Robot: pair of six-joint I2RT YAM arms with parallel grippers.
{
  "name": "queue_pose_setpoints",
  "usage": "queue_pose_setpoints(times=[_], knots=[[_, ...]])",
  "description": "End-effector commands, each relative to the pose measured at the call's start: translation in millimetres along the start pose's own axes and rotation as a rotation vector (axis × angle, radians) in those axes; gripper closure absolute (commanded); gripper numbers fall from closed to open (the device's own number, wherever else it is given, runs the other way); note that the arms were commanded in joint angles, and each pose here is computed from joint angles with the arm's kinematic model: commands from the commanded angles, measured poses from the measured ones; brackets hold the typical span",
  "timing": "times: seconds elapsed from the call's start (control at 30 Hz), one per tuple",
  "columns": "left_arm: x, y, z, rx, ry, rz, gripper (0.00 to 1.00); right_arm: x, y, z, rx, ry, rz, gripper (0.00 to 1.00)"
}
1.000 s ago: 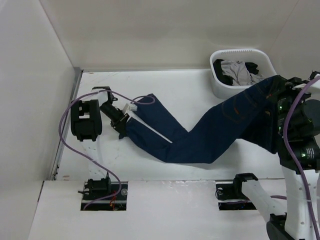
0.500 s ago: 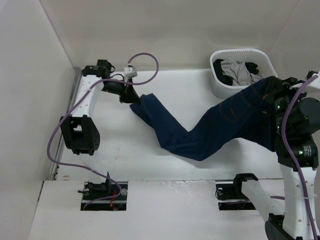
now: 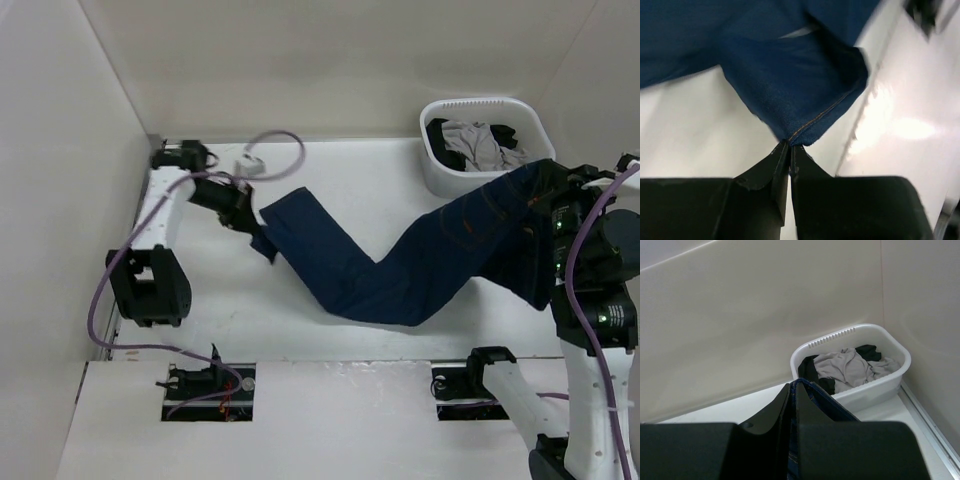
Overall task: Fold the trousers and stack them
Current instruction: Flatten the trousers out
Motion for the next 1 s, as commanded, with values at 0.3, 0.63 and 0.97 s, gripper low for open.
queue_pose_setpoints(times=[0.3, 0.63, 0.97], knots=[[102, 23, -26, 0.694, -0.501, 0.127, 0.97, 15, 15, -20, -0.037, -0.081, -0.084, 0.99], [99, 34, -64, 0.855, -0.659, 0.344, 0.97, 23, 7, -19, -0.028, -0.072, -0.05, 0.99], [154, 165, 100, 1.235, -0.522, -0.13, 0.98, 36, -8, -36, -0.003, -0.133, 0.033, 0.99]])
Point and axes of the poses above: each gripper's point midway between its finger pads, its own x axis back along the fingers, its own y axis along the line the jaws close on, z = x × y, the point moved 3 cm from there along x, back along the fingers, and after that the axes turned 12 degrees about -x, right-handed, at the moved point
